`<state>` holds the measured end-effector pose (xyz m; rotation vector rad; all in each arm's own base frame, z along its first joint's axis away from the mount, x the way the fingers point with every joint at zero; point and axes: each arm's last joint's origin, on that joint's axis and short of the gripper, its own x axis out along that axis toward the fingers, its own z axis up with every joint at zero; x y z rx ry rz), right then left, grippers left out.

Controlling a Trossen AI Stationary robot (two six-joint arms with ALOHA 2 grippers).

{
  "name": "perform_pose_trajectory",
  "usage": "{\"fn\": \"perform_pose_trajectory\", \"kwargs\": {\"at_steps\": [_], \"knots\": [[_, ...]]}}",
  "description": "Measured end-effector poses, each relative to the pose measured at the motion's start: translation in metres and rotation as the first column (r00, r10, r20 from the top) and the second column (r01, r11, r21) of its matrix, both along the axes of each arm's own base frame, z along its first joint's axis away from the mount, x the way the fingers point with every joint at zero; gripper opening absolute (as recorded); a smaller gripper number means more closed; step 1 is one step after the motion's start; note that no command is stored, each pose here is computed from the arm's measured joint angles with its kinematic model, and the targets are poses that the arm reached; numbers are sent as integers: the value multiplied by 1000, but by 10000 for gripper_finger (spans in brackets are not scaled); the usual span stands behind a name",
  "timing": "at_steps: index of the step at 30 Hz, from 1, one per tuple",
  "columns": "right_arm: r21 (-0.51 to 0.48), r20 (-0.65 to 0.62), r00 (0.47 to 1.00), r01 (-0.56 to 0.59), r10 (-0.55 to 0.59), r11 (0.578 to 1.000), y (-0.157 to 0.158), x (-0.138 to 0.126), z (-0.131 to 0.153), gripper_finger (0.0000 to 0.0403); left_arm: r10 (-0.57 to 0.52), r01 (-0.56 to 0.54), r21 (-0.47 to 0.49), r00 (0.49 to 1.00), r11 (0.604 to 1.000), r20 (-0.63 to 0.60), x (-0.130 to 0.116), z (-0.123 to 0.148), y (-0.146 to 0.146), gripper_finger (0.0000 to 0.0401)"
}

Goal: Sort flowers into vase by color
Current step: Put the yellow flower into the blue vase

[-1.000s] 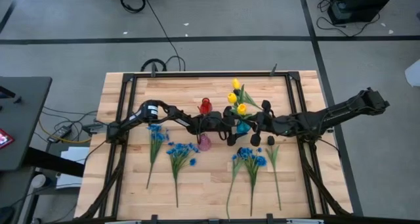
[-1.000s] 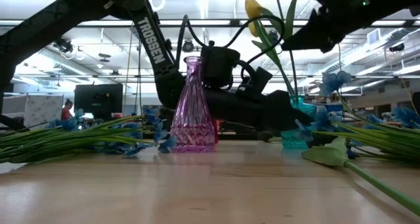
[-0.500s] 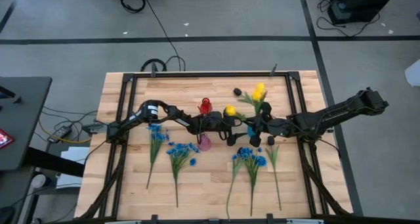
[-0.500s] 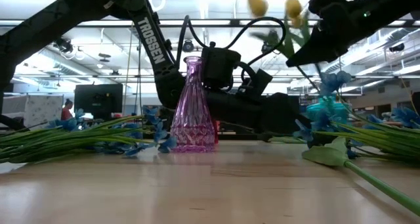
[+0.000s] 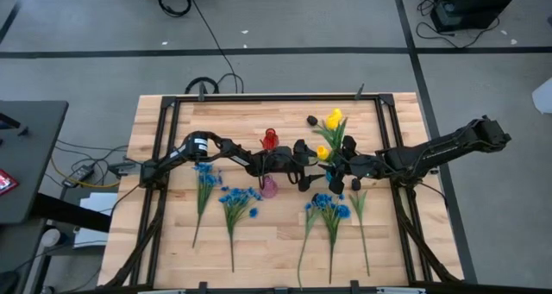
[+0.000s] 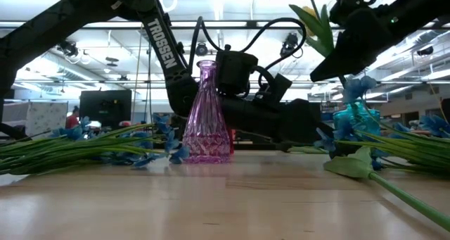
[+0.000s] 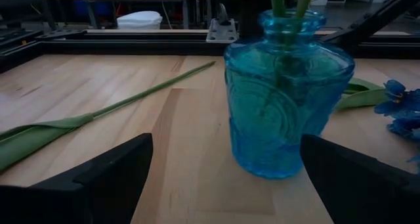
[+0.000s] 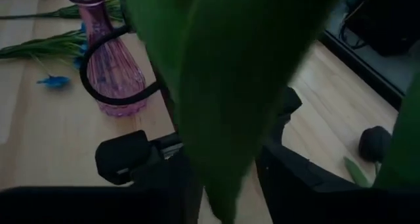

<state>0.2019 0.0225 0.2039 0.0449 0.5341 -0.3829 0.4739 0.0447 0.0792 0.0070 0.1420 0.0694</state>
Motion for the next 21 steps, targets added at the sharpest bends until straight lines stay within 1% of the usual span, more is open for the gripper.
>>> {"fn": "perform_pose_trajectory", "kwargs": {"at_steps": [10, 16, 21], "knots": [[-19, 10, 1000, -13, 13, 1000, 0, 0, 2, 150, -4, 4, 4, 1000, 1000, 3, 0, 1, 0, 392], [-45, 50, 999, 1, 1, 999, 0, 2, 6, 150, -3, 3, 5, 1000, 1000, 2, 0, 1, 0, 392], [-49, 54, 999, -3, 5, 999, 0, 2, 7, 151, -3, 3, 5, 1000, 1000, 2, 0, 1, 0, 392]]}}
